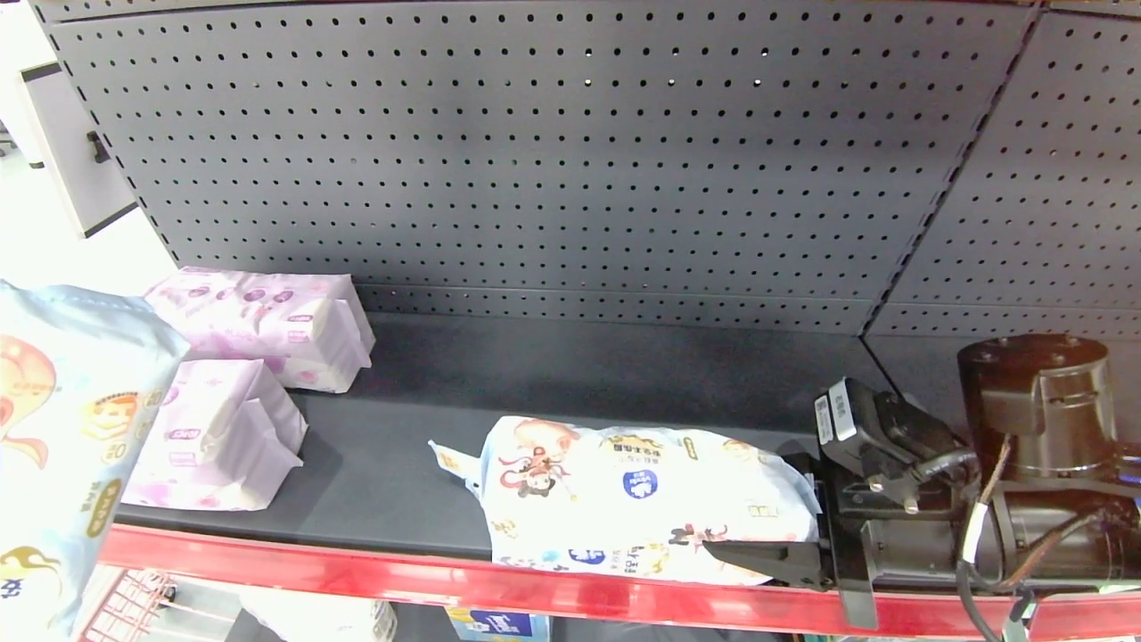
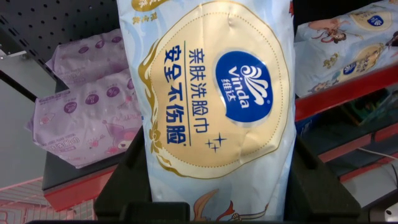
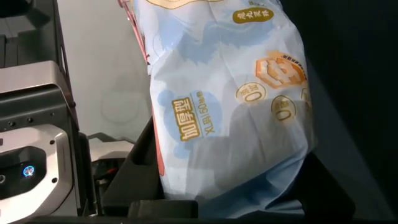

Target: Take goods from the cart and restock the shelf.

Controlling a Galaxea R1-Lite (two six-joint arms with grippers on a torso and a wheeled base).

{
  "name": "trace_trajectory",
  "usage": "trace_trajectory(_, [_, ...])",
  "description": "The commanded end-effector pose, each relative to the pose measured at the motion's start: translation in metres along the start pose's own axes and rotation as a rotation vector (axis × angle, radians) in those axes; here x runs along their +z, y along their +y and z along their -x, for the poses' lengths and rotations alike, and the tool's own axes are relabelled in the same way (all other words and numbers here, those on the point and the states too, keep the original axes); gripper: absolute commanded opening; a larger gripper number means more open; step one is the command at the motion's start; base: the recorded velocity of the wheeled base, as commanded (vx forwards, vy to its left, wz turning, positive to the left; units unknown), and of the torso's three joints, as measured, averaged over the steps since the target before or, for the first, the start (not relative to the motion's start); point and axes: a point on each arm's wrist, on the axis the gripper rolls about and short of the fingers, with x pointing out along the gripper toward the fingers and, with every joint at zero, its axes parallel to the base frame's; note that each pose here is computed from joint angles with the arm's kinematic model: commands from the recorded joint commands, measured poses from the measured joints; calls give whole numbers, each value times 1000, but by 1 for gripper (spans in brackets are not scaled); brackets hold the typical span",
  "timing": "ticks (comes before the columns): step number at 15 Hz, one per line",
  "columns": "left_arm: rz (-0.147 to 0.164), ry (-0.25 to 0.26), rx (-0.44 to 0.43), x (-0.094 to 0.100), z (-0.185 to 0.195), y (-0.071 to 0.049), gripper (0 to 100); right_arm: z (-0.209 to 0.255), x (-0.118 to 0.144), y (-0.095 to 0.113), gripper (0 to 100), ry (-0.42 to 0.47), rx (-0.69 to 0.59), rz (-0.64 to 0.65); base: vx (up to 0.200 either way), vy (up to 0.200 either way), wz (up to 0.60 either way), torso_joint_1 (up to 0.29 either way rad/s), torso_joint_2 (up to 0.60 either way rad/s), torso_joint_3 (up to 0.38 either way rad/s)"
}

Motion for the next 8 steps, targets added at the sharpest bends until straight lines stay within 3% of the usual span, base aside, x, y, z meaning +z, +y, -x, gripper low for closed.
trace_trajectory(1, [0,2,-1,0,0,0,0,-1,-2,0,0,7,3,-2,0,0,0,0,0,0])
trace_trajectory(2, [0,2,-1,0,0,0,0,-1,-1,0,100,8,0,0,0,0,0,0,0,0])
trace_trajectory(8, [0,7,-4,-1,-1,0,0,1,1,-1,100,2,-17,-28,0,0,0,0,0,0])
